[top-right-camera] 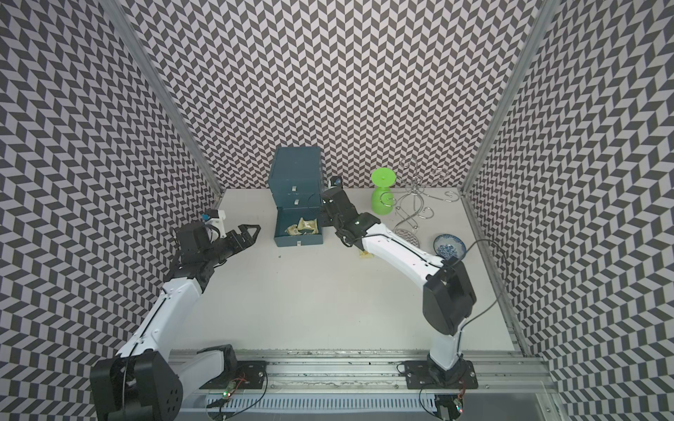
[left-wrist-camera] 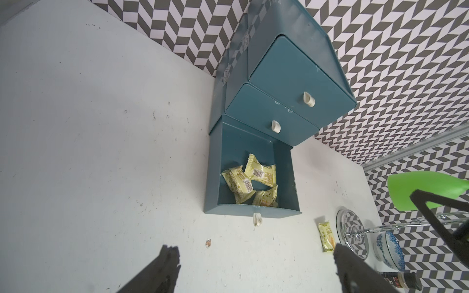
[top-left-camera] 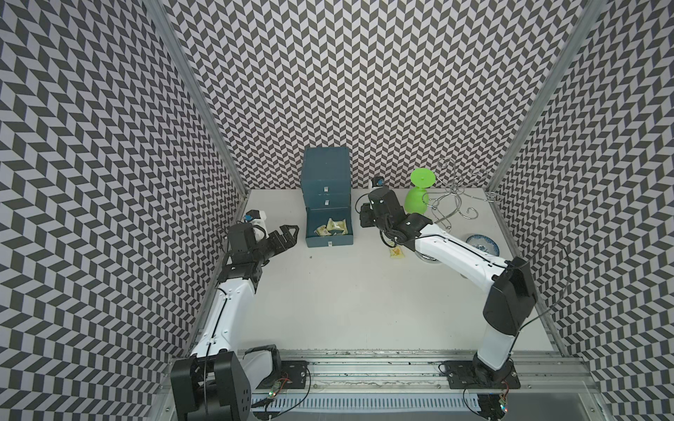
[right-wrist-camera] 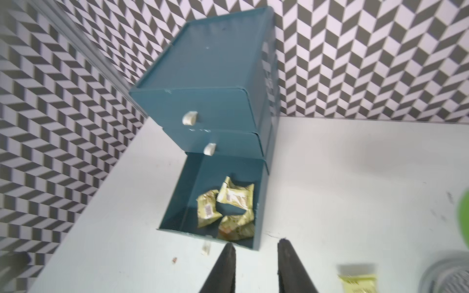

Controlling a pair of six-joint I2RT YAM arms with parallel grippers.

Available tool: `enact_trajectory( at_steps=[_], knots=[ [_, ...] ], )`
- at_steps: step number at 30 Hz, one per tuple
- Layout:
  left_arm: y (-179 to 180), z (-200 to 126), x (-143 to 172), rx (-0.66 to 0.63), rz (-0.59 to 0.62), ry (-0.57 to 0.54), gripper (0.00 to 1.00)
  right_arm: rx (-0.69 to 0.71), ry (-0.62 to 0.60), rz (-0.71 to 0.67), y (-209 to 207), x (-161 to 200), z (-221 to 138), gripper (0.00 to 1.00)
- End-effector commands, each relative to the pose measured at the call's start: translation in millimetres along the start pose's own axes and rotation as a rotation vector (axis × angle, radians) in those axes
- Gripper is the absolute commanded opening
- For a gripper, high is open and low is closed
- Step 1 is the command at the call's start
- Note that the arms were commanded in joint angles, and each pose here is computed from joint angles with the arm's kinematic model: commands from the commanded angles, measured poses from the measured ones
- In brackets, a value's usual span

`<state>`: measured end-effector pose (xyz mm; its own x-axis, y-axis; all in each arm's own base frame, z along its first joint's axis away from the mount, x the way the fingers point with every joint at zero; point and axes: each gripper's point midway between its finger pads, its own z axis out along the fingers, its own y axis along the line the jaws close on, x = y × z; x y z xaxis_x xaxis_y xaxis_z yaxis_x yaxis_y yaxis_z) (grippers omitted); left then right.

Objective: Place the cookies into the drawer by color
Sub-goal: Pick up the cookie at the center of the board.

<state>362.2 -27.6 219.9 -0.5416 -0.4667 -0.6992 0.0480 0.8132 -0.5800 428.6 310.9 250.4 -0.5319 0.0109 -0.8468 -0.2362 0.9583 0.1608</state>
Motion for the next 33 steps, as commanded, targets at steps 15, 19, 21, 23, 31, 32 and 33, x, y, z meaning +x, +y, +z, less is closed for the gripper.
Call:
enact_trajectory(
  at_steps=[15, 19, 21, 23, 31, 32, 33],
  knots=[
    [-9, 0, 1, 0.065, 0.005, -0.002, 0.99, 0.116, 0.296, -0.081, -95, 134, 26, 0.75],
    [-20, -1, 2, 0.131, 0.023, 0.006, 0.99, 0.118, 0.31, -0.059, -102, 143, 37, 0.84],
    [-27, -2, 3, 0.176, 0.033, 0.008, 1.0, 0.12, 0.325, -0.049, -105, 149, 44, 0.86],
    [-33, -2, 4, 0.209, 0.039, 0.012, 0.99, 0.114, 0.338, -0.035, -109, 154, 51, 0.88],
    [-39, -2, 6, 0.239, 0.044, 0.02, 1.0, 0.113, 0.383, -0.021, -117, 173, 69, 0.9],
    [-39, -2, 7, 0.24, 0.044, 0.021, 1.0, 0.111, 0.388, -0.019, -117, 175, 70, 0.91],
    [-38, -2, 7, 0.24, 0.044, 0.022, 1.0, 0.109, 0.391, -0.018, -118, 177, 72, 0.9]
  ],
)
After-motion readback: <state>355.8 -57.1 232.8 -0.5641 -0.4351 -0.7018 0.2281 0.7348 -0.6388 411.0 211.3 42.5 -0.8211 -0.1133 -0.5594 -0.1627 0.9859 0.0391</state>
